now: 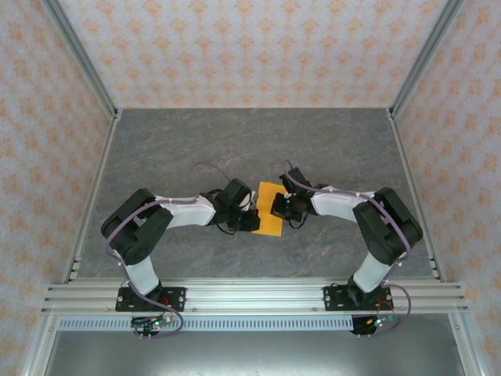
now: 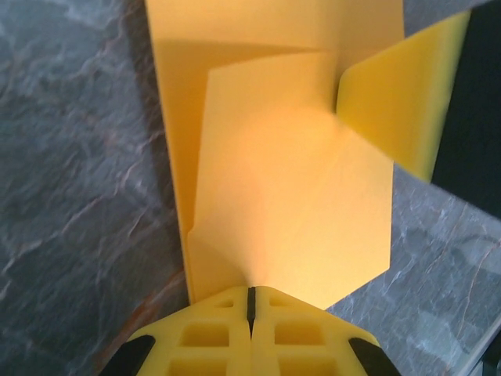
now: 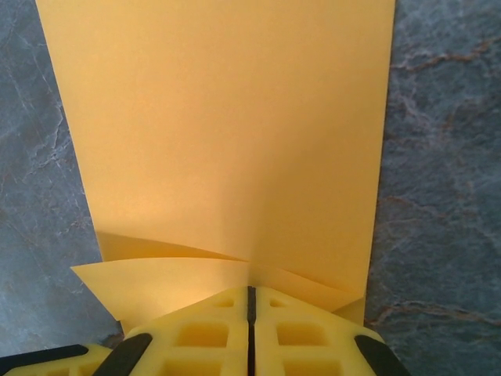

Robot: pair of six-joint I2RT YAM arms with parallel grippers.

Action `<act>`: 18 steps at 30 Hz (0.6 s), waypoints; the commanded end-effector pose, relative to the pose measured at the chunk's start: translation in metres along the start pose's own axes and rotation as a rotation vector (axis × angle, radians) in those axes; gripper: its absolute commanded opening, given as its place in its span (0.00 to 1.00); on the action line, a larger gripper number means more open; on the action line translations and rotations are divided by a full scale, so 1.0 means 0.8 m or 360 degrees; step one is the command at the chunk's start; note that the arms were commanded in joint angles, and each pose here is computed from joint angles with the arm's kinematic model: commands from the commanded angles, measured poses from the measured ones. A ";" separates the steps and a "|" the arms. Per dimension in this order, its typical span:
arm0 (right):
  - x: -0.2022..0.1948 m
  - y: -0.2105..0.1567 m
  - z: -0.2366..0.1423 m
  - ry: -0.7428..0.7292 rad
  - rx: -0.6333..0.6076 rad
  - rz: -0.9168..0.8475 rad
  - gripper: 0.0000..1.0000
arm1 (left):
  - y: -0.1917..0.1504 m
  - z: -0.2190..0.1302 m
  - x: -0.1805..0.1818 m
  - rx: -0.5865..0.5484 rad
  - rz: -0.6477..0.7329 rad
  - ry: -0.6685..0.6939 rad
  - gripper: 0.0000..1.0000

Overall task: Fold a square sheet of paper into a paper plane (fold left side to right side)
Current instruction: Fold the triangle a second time at the center of the table.

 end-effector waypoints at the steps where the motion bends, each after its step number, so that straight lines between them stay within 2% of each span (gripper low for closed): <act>1: -0.014 -0.006 0.006 -0.0120 0.0046 -0.0003 0.08 | -0.025 -0.007 0.031 0.0064 -0.0033 0.0168 0.05; 14: -0.008 -0.004 0.004 -0.0096 0.0037 -0.0020 0.09 | -0.049 -0.025 0.056 0.0064 -0.0071 0.0271 0.05; 18: 0.008 0.004 -0.007 -0.0008 -0.0018 -0.0054 0.10 | -0.047 -0.037 0.049 0.0032 -0.0063 0.0242 0.05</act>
Point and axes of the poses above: each hand's point on the last joint's axis, 136 mm out from that joint toward the fingers, its own z axis out along the fingers, its own x axis along the line the jaws close on, y = z × x, the point moved 5 cm from there along -z, back along the fingers, and after that the axes turned 6 degrees about -z, right-handed, at the moved point
